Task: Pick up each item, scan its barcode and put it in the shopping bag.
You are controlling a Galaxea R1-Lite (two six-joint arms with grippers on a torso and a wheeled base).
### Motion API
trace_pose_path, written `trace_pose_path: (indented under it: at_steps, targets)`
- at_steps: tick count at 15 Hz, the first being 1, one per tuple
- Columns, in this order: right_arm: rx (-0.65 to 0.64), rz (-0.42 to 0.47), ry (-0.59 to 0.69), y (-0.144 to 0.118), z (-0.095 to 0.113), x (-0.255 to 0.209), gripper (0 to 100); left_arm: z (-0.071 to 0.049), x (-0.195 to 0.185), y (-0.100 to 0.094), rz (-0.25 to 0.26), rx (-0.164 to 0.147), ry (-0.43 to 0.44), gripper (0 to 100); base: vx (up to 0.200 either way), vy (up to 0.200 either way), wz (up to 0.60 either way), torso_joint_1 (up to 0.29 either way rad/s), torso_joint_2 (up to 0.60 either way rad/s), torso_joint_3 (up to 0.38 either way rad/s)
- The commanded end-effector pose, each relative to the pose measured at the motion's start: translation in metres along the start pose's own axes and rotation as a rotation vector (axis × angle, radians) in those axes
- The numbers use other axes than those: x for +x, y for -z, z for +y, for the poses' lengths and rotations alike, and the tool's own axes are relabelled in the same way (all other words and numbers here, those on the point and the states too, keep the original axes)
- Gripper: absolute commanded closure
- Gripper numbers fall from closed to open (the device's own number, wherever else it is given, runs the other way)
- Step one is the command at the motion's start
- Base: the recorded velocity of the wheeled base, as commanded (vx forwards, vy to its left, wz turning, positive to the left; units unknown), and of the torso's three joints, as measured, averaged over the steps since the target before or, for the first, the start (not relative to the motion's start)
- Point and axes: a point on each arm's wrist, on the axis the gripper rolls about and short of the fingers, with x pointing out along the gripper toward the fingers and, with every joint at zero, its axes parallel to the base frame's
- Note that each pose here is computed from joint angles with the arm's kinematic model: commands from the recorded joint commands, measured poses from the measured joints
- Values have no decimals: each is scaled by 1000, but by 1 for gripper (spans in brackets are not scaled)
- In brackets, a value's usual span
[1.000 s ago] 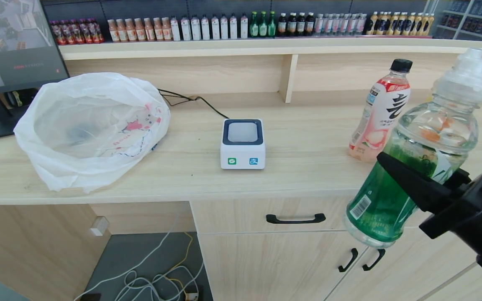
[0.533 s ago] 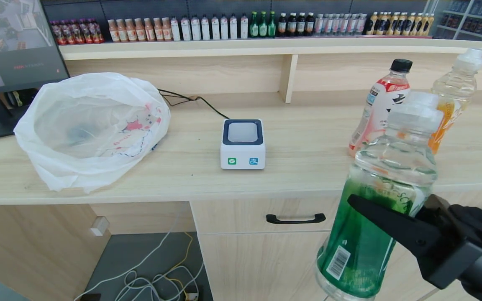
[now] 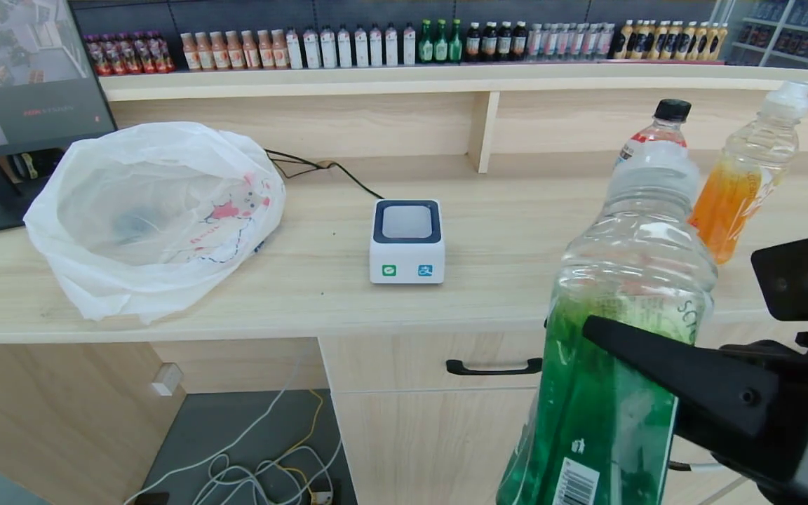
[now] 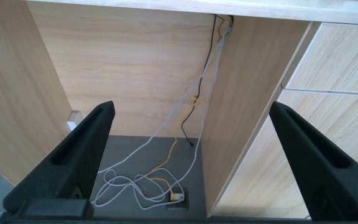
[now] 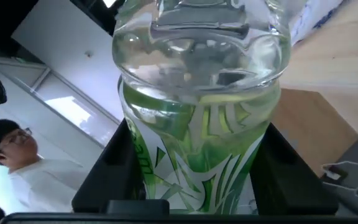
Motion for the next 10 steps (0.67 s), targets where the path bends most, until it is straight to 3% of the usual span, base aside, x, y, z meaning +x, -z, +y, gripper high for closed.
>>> trace_pose_path:
  at_steps: [1,10]
  targets:
    - [52,23,-35,6,4,5,100,0,0,0,0,0,0,0,0,0,0,0,0,0]
    - [228,36,-66,8,-8,45,100,0,0,0,0,0,0,0,0,0,0,0,0,0]
